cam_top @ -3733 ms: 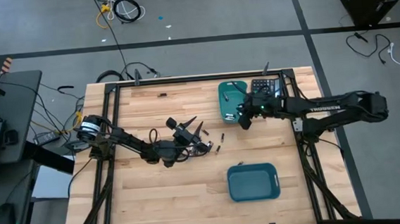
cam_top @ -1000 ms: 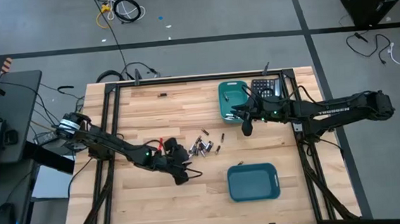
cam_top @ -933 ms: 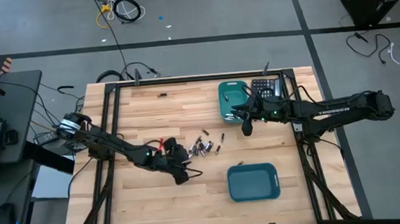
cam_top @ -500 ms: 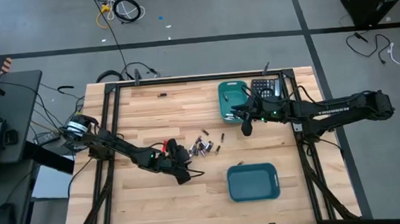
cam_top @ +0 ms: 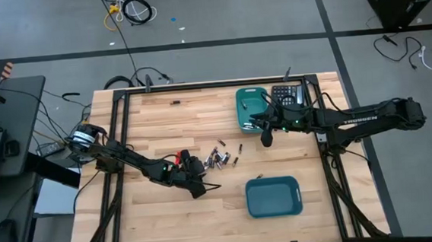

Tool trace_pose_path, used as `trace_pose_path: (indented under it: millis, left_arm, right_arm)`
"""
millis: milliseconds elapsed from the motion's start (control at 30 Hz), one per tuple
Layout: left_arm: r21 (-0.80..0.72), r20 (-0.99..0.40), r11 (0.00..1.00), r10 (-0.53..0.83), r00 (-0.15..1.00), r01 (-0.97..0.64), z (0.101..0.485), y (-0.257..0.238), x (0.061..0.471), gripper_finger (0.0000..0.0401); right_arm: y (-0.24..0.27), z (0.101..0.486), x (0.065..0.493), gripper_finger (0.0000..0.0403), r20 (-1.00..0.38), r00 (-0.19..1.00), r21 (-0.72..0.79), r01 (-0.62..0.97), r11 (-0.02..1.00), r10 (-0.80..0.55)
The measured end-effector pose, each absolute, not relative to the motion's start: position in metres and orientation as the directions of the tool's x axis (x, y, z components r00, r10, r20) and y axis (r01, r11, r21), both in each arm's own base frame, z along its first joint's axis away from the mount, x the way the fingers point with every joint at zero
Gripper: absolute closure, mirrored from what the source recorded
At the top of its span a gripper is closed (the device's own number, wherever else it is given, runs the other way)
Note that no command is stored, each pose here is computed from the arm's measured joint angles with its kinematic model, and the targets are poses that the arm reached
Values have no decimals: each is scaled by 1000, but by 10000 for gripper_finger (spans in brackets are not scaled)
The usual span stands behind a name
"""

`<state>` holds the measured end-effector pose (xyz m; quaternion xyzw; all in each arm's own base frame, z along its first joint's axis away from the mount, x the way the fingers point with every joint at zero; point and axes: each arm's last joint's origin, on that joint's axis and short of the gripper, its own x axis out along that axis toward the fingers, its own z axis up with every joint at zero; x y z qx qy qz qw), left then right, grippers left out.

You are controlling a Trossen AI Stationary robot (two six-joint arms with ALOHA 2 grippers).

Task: Sort batteries
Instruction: Put the silver battery into the green bin

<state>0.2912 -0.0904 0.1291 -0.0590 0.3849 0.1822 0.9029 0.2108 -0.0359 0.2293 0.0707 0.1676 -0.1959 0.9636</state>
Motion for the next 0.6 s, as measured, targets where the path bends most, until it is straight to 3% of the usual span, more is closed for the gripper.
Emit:
trace_pose_path:
  millis: [600]
  left_arm:
    - [54,-728,923,297,618,-380,115,-91,294,254]
  right_arm:
    - [-36,227,210,334,-371,859,64,402,913,-352]
